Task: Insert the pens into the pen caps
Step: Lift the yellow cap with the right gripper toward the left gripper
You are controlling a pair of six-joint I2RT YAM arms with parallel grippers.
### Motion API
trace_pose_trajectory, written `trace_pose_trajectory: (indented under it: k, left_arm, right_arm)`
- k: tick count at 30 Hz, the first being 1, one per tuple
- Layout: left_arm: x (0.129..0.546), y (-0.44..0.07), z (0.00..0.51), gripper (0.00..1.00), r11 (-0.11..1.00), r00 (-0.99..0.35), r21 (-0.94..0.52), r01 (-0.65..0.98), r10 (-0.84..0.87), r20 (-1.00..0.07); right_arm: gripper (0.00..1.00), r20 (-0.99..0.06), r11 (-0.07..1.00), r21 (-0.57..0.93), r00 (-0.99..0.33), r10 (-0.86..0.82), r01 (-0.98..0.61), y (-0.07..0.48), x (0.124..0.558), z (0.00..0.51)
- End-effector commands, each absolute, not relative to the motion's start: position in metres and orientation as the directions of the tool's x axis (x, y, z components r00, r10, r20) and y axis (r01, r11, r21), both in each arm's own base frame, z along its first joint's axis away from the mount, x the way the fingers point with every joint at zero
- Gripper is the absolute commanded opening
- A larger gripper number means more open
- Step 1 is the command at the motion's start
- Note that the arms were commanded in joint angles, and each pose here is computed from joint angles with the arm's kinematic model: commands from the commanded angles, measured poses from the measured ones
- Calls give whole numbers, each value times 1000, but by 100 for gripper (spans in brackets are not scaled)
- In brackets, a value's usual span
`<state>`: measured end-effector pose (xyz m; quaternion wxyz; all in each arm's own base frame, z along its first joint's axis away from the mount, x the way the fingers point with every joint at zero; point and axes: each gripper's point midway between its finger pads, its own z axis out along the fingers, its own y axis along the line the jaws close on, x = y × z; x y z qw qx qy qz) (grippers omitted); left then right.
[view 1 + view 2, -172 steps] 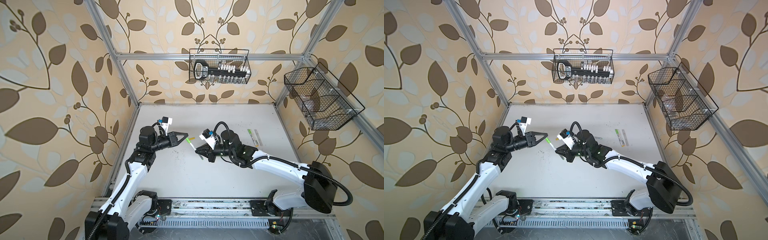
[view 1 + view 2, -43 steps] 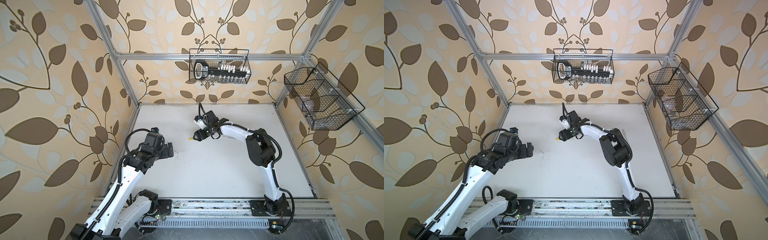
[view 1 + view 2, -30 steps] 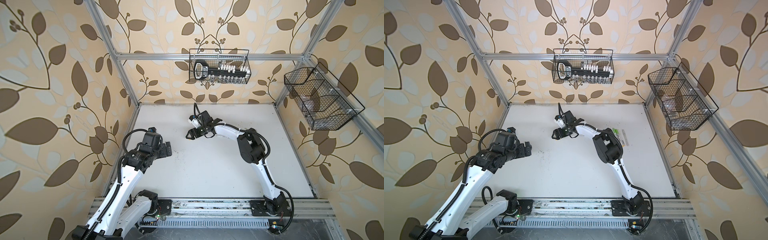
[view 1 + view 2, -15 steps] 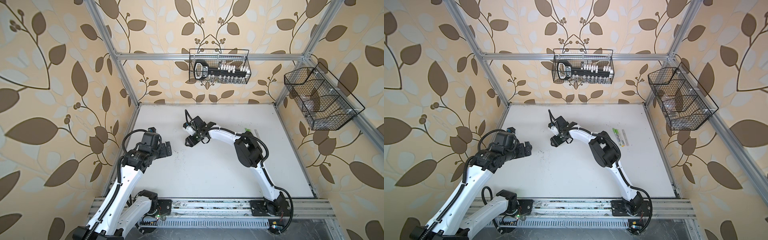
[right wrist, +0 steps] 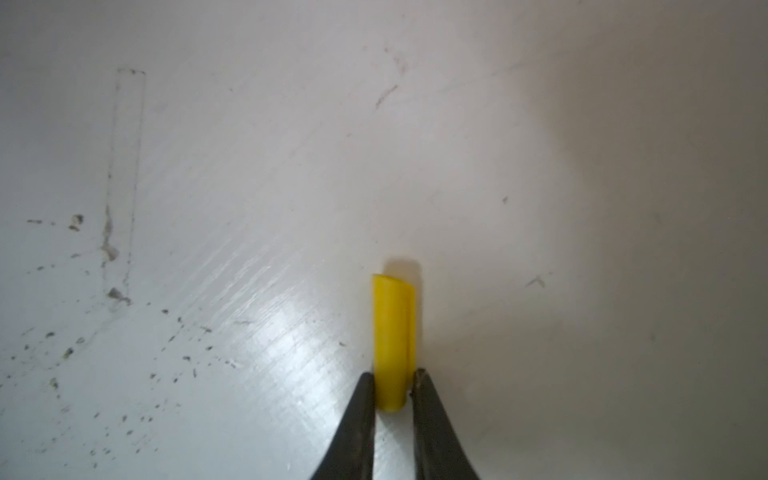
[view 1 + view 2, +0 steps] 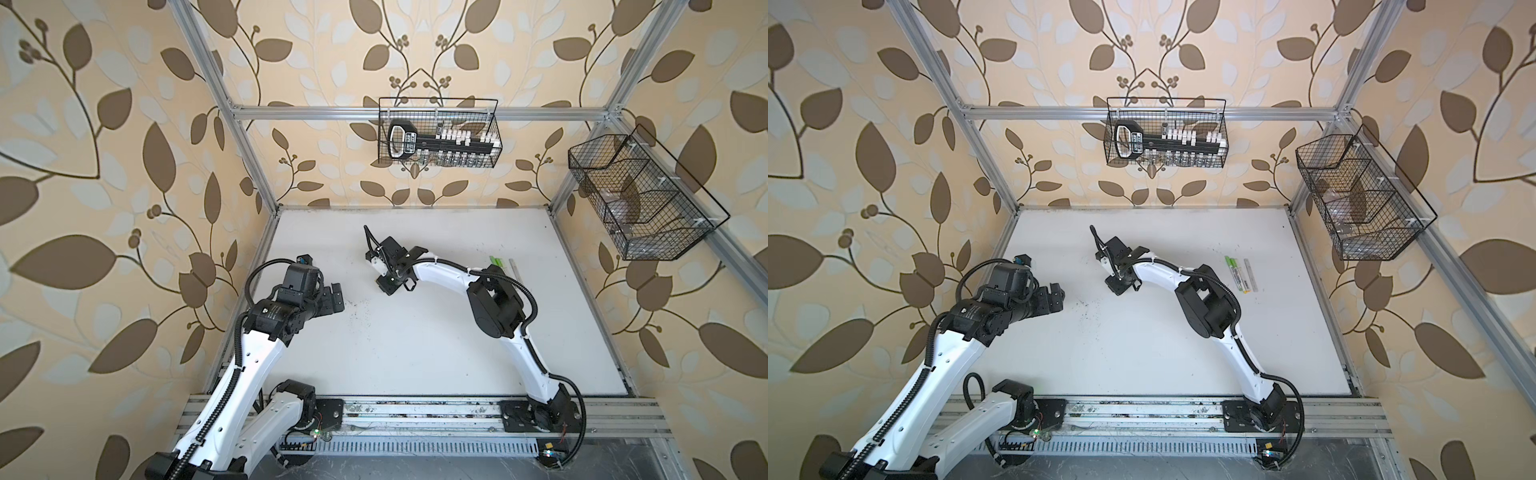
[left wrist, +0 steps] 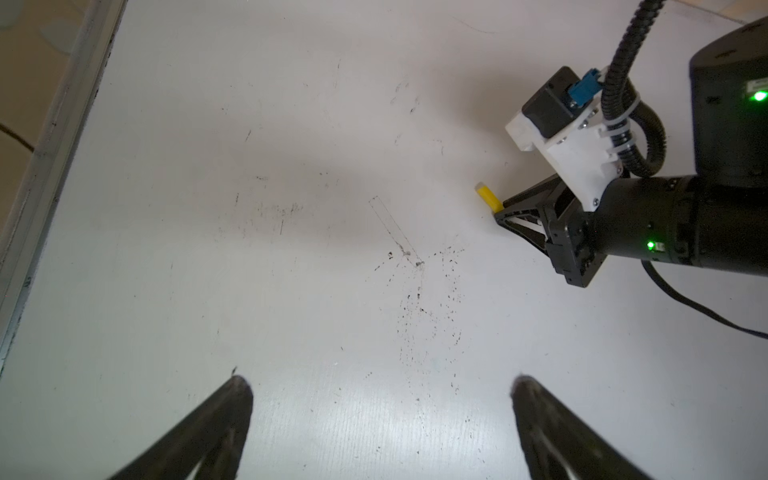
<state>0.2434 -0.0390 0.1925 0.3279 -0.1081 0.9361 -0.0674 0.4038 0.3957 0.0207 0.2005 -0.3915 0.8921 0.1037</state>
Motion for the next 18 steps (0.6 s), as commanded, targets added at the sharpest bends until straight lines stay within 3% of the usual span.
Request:
trace_pose_trajectory:
  k: [1,11,18]
  left_arm:
    - [247,-40,206,99,965,-735,-218,-147,-254,-628]
    - [247,-46,208,99,961,-738,-247,-121,-253,-625]
    - [241,-96,229,99,882,-739,-456,116,-230,-633]
  right_arm:
    - [15,-361,674,2,-629,-688,-739,380,391,13]
    - [10,-450,665,49,-611,-652,-746,389,389,40]
    - [10,-693,537,181,-495,-525,-824,405,358,108]
